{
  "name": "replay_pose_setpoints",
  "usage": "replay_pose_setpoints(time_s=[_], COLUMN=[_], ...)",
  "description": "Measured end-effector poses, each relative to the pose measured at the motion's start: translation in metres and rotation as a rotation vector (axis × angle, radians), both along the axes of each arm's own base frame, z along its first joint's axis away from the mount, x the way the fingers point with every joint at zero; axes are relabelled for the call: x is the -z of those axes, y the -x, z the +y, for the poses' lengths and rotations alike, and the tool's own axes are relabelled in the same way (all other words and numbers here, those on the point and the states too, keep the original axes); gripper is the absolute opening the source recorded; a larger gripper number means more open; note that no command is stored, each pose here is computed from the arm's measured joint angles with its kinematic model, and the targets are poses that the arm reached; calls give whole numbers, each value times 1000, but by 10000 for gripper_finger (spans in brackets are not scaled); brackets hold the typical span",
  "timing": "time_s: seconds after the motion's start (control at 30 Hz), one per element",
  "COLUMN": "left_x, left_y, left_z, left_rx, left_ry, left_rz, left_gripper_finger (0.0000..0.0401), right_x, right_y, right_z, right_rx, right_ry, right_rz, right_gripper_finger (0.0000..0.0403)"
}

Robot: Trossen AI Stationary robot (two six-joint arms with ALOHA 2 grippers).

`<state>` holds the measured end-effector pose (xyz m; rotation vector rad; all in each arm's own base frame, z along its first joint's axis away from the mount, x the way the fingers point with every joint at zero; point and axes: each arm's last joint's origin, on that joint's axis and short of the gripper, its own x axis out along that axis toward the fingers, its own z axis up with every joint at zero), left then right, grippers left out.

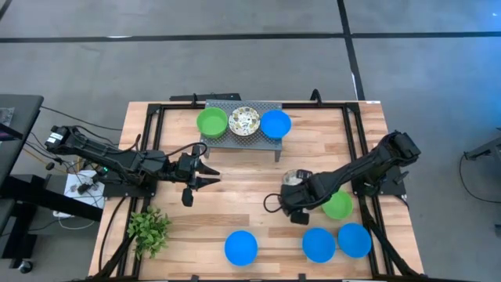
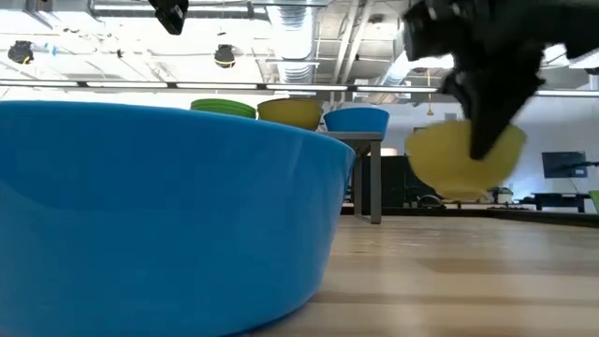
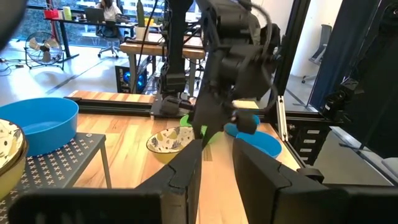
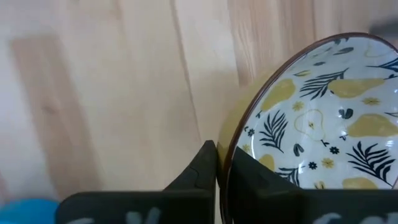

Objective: Pick & Place Mini bowls
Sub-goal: Stack the white patterned bowl on top of the other white patterned bowls on the shelf

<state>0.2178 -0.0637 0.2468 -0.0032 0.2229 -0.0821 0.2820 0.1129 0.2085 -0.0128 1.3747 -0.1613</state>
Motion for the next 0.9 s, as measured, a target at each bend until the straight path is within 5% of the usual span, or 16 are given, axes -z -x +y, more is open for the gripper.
replay_pose_setpoints(time_s=[0.33,0.53,0.9], left_x=[0,0,0], left_y=[0,0,0], left_z=[0,0,0], left_rx=[0,0,0], left_ry=[0,0,0], left_rz=[0,0,0], left_gripper_finger=[90,90,90], right_x=[-45,-77,-112], right_y=[-28,-43,-64], right_z=[11,5,-35], right_rx=[-219,-329,-435], right_ry=[5,164,286], right_rz=[-221,-343,-422], right_gripper_finger=[7,9,5])
